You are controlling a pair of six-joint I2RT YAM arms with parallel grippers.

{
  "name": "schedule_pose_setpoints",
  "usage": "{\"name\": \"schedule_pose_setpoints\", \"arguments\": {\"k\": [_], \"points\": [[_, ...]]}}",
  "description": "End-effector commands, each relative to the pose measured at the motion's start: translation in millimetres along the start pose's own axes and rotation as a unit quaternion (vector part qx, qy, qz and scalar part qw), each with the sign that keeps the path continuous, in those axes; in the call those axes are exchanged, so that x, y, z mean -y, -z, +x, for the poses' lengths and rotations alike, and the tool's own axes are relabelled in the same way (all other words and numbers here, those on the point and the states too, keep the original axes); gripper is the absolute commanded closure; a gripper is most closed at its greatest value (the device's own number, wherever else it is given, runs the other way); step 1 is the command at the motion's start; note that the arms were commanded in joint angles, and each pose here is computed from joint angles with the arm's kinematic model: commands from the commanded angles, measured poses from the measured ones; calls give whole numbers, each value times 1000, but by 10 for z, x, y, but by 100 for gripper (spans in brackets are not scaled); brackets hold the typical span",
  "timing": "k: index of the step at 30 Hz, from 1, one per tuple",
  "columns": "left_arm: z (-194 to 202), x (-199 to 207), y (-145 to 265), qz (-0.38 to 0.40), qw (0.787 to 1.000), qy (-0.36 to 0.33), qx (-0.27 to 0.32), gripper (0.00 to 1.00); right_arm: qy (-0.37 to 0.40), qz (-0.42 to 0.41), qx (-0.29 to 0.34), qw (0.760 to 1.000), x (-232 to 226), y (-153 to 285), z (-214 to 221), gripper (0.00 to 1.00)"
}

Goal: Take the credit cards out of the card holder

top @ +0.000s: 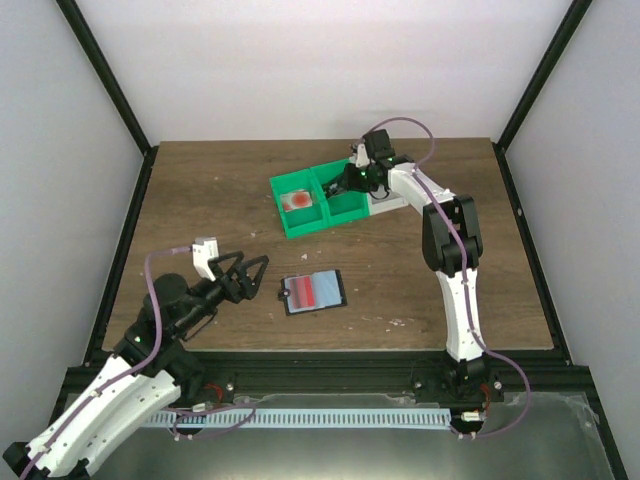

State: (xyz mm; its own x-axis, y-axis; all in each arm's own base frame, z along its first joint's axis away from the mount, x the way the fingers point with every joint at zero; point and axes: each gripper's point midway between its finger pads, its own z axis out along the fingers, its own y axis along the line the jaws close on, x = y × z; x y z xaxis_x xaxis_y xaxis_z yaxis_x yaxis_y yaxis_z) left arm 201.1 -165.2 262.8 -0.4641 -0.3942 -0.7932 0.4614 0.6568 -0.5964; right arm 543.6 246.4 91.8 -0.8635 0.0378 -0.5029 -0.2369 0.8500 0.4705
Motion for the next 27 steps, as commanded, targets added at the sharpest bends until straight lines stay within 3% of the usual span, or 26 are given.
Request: {"name": "schedule_pose_setpoints", "arguments": {"k": [1,13,19,27], "points": [[24,-23,1,-3,1000,0,-1,1,13,1,47,999,-52,125,-297,72],[41,-45,-11,-6,1000,2,-1,0,24,3,71,997,-139,302,-441,63],[138,-182,-84,-37,999,14,-19,1,31,-34,82,996,-434,567,-523,62],[236,-220,-216,-57,996,32,-60,4,28,-70,73,994,-818,987,-116,61]]}}
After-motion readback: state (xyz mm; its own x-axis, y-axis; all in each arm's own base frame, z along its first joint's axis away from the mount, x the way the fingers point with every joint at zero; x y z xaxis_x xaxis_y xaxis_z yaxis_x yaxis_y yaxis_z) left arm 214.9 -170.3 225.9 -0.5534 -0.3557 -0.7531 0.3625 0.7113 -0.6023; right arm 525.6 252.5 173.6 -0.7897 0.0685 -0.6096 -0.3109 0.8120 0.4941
